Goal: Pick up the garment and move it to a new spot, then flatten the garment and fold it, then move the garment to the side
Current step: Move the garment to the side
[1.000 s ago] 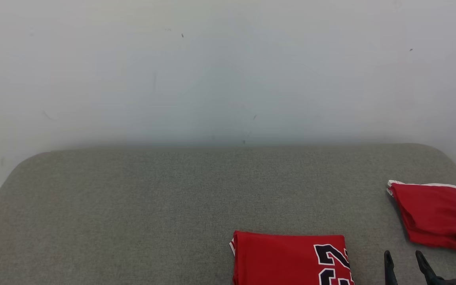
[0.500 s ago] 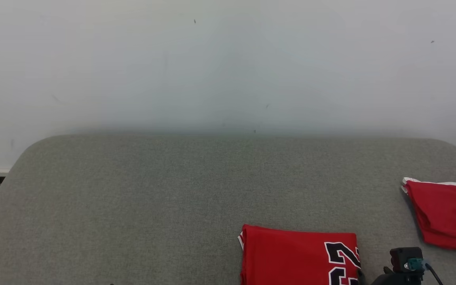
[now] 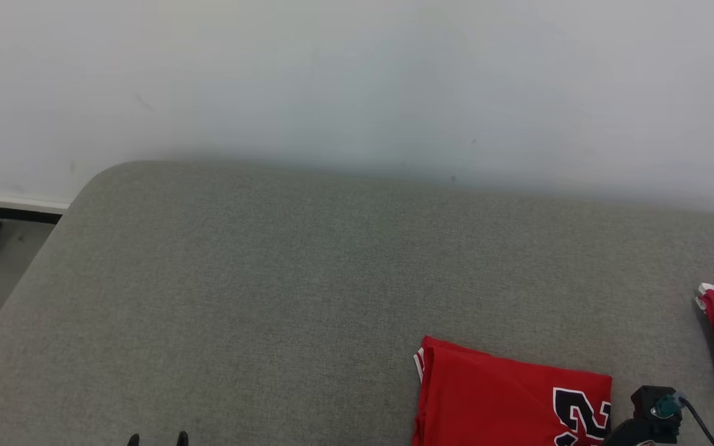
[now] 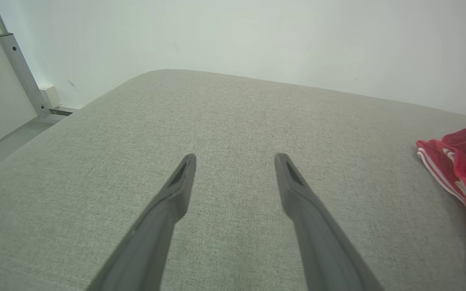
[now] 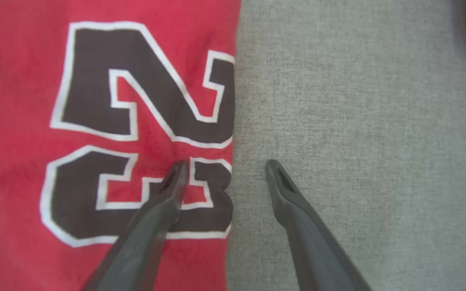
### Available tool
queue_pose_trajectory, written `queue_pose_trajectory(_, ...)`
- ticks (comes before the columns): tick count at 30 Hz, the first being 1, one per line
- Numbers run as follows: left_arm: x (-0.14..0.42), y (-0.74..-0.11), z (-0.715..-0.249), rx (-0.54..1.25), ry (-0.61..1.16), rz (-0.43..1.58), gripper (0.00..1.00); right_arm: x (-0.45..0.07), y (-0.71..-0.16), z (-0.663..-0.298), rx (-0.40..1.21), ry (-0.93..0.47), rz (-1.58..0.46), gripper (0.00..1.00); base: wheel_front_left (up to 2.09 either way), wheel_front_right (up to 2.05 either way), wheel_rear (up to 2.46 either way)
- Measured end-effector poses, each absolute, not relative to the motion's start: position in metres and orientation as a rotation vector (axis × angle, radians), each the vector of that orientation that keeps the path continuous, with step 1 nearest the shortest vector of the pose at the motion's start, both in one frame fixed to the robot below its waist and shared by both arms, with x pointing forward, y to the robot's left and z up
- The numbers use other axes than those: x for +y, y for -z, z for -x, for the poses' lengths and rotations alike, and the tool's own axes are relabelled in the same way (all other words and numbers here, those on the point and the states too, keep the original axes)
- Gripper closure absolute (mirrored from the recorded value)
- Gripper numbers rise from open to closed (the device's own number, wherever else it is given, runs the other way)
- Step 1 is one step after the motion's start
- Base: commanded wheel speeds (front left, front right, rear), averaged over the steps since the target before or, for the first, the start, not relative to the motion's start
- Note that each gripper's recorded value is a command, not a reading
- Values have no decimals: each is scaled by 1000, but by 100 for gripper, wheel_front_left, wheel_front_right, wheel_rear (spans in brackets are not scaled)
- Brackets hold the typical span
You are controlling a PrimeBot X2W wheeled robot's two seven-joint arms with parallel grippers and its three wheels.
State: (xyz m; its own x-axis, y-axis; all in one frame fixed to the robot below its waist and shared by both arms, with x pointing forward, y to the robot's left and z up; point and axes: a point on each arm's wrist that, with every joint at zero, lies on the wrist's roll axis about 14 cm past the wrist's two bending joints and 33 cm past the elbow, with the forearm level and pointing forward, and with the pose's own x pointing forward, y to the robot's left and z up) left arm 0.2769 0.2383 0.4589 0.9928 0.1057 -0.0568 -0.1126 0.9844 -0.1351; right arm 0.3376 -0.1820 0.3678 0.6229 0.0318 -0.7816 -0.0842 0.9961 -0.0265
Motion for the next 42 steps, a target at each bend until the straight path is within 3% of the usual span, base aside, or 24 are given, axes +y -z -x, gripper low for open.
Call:
queue_pose_trajectory(2,242,-458,-274,52,-124,138,0,-174,-363,-341,916,-91,52,0,0,0,0)
queue_pose_trajectory(3,244,-458,-273,52,-131,137,0,-171,-362,-342,923,-101,52,36,0,0,0)
queue_pose_trajectory(4,245,-459,-273,52,-136,137,0,-168,-360,-343,930,-108,52,56,0,0,0)
queue_pose_trajectory(5,246,-459,-272,50,-140,136,0,-165,-359,-345,927,-115,53,89,0,0,0)
queue_pose_trajectory(6,246,-460,-273,48,-141,136,0,-164,-359,-347,924,-119,54,100,0,0,0)
queue_pose_trajectory(12,236,-473,-284,9,-103,135,0,-163,-379,-368,853,-113,80,100,0,0,0)
queue_pose_trajectory(17,216,-492,-305,-47,-34,142,0,-164,-439,-417,707,-93,105,100,0,0,0)
queue_pose_trajectory(23,182,-509,-331,-95,71,156,0,-231,-503,-450,603,60,155,100,0,0,0)
queue_pose_trajectory(33,142,-499,-361,-54,195,163,0,-327,-553,-450,553,296,187,100,0,0,0)
queue_pose_trajectory(42,121,-472,-386,23,297,129,0,-399,-538,-440,551,510,170,100,0,0,0)
